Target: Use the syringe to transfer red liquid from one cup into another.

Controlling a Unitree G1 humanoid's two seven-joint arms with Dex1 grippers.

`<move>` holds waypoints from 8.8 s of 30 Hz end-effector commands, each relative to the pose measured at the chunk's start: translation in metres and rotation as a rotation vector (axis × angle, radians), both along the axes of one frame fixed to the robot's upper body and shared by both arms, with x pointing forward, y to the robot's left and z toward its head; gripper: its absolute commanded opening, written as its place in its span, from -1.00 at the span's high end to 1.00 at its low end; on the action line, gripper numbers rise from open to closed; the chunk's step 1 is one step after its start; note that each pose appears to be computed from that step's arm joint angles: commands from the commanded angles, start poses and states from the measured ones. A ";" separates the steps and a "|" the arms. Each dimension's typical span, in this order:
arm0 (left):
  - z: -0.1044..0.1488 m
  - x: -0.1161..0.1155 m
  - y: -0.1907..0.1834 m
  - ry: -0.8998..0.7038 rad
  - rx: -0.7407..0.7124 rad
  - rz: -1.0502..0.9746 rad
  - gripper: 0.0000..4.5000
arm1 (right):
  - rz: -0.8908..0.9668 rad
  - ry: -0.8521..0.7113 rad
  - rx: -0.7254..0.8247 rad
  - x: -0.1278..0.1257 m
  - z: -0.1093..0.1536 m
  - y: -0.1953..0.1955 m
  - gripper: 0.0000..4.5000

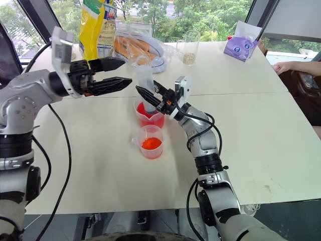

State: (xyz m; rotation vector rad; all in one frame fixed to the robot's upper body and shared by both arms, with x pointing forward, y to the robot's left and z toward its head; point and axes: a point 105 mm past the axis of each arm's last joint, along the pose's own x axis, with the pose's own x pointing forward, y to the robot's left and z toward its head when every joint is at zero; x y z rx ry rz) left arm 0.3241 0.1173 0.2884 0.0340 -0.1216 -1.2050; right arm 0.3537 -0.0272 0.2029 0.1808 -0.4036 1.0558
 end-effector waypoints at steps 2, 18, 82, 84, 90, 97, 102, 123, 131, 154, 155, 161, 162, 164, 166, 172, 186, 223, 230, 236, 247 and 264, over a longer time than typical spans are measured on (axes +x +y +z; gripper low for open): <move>0.011 0.007 -0.005 -0.050 -0.006 0.009 -1.00 | 0.006 -0.043 -0.008 -0.004 0.005 0.002 0.38; 0.006 0.011 -0.019 -0.020 -0.032 -0.041 0.45 | 0.016 -0.048 -0.036 -0.005 0.003 0.006 0.38; 0.035 0.014 -0.006 -0.132 -0.029 0.027 -0.21 | 0.056 -0.056 -0.058 -0.004 0.012 0.007 0.38; 0.033 0.013 -0.003 -0.123 -0.027 0.031 -0.64 | 0.049 -0.068 -0.044 -0.004 0.019 0.005 0.38; 0.037 0.002 0.016 -0.127 -0.048 0.040 -0.99 | 0.036 -0.084 -0.012 -0.005 0.033 -0.001 0.38; 0.037 -0.013 0.043 -0.095 -0.069 0.056 -0.99 | 0.045 -0.144 0.023 -0.016 0.056 -0.004 0.38; 0.031 -0.015 0.049 -0.074 -0.046 0.069 -0.99 | 0.212 -0.184 0.059 -0.061 0.090 -0.008 0.38; 0.038 -0.058 0.024 0.029 -0.025 -0.197 -0.99 | 0.297 -0.004 -0.056 -0.084 0.030 -0.012 0.38; 0.047 -0.066 0.012 0.047 -0.069 -0.262 -0.99 | 0.293 -0.015 -0.062 -0.083 0.029 -0.011 0.38; 0.034 -0.055 -0.027 0.054 -0.066 -0.338 0.98 | 0.294 -0.019 -0.084 -0.083 0.025 -0.008 0.38; 0.034 -0.055 -0.027 0.054 -0.063 -0.340 0.98 | 0.293 -0.020 -0.083 -0.083 0.025 -0.008 0.38; 0.024 -0.056 -0.028 0.067 -0.024 -0.343 0.98 | 0.296 -0.035 -0.075 -0.084 0.031 -0.008 0.38; 0.020 -0.055 -0.029 0.070 -0.011 -0.343 0.98 | 0.296 -0.041 -0.071 -0.084 0.033 -0.008 0.38; 0.014 -0.056 -0.030 0.079 0.008 -0.346 0.98 | 0.295 -0.054 -0.064 -0.085 0.039 -0.009 0.38; 0.009 -0.056 -0.031 0.086 0.018 -0.348 0.98 | 0.294 -0.063 -0.055 -0.085 0.045 -0.009 0.38; 0.000 -0.056 -0.032 0.100 0.036 -0.352 0.98 | 0.295 -0.084 -0.021 -0.087 0.062 -0.010 0.38; -0.020 -0.061 -0.037 0.153 0.067 -0.375 0.98 | 0.300 -0.081 0.046 -0.084 0.089 -0.013 0.38; -0.017 -0.055 0.026 0.082 0.056 -0.082 -0.97 | -0.094 0.414 0.030 -0.005 0.109 -0.083 0.38; -0.028 -0.058 0.023 0.072 0.057 -0.078 -0.97 | -0.395 0.830 -0.193 0.020 0.038 -0.137 0.38; -0.033 -0.061 0.021 0.077 0.050 -0.074 -0.97 | -0.579 1.125 -0.284 0.015 -0.029 -0.161 0.38; -0.037 -0.061 0.018 0.077 0.065 -0.058 -0.97 | -0.680 1.226 -0.388 -0.003 -0.079 -0.177 0.38; -0.039 -0.070 0.034 0.105 0.126 -0.025 -1.00 | -0.449 0.529 -0.718 -0.021 0.029 -0.164 -0.98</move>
